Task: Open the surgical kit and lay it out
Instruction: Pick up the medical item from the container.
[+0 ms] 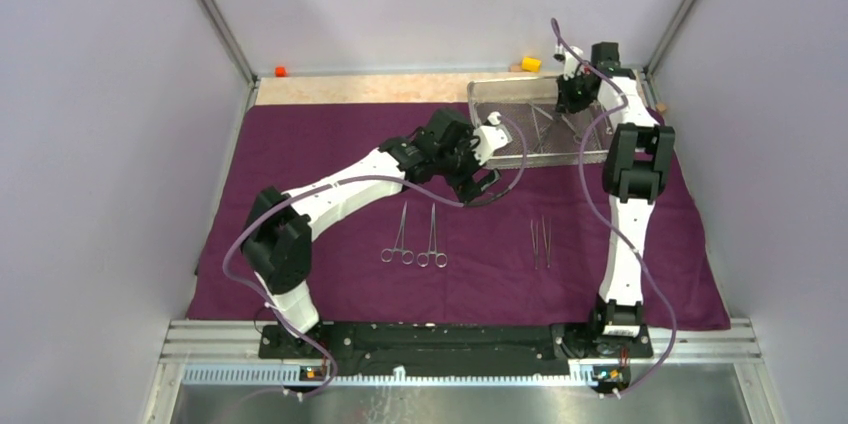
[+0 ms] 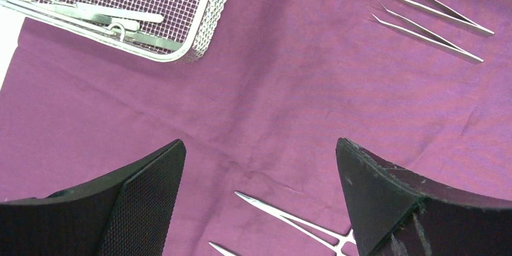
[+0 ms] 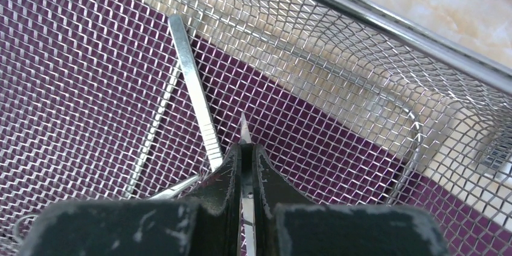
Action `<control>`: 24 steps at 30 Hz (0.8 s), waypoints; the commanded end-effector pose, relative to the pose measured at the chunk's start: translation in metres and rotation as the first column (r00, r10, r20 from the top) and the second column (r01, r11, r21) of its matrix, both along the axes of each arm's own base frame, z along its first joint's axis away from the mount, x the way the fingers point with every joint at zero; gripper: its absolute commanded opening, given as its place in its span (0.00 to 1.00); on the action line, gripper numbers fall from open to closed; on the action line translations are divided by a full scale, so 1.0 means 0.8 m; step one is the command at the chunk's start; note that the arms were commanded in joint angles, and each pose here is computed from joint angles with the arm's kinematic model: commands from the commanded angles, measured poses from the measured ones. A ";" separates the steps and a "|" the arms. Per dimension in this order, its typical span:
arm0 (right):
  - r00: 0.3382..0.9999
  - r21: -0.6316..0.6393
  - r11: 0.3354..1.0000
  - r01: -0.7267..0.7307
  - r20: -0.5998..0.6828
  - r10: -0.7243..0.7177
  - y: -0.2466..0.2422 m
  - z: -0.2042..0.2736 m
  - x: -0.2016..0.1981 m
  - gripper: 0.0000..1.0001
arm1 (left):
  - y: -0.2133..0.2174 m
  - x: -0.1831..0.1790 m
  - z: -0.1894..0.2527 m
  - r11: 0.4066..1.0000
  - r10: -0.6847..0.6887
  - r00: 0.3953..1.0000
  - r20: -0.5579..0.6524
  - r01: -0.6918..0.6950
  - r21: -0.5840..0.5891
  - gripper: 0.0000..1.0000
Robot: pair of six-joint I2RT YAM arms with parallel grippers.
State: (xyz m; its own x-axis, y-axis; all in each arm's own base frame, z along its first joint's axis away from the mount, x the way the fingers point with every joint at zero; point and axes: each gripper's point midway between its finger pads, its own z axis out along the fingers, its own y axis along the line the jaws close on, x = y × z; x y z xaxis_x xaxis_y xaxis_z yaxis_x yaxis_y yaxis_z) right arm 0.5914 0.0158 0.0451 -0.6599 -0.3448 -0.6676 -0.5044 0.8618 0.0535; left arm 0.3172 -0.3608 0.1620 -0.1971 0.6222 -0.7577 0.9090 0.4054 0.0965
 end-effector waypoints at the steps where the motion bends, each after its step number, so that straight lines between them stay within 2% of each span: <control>1: 0.991 0.063 0.998 0.017 0.128 -0.025 0.014 0.097 0.009 0.00 | 0.005 0.008 0.037 0.999 0.016 0.996 0.085 -0.012 -0.051 0.99; 9: 0.985 0.089 0.996 0.026 0.167 -0.041 0.018 0.129 0.007 0.00 | 0.008 0.017 0.043 0.996 0.070 0.993 0.100 -0.064 -0.062 0.99; 14: 0.980 0.108 0.994 0.025 0.192 -0.045 0.022 0.144 0.000 0.00 | 0.005 0.035 0.044 0.987 0.153 0.985 0.086 -0.147 -0.073 0.99; 24: 0.955 0.242 0.969 0.044 0.275 -0.112 0.045 0.214 -0.020 0.00 | -0.015 0.073 0.057 0.953 0.233 0.969 -0.080 -0.244 -0.180 0.99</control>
State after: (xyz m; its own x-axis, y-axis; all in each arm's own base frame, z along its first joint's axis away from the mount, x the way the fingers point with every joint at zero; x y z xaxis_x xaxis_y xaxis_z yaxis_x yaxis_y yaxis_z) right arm 0.5731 0.0348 0.1290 -0.6081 -0.1797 -0.7733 -0.4398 0.8872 0.1397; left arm 0.3606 -0.3619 0.1860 -0.3129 0.5047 -0.8046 0.8108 0.5831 0.0505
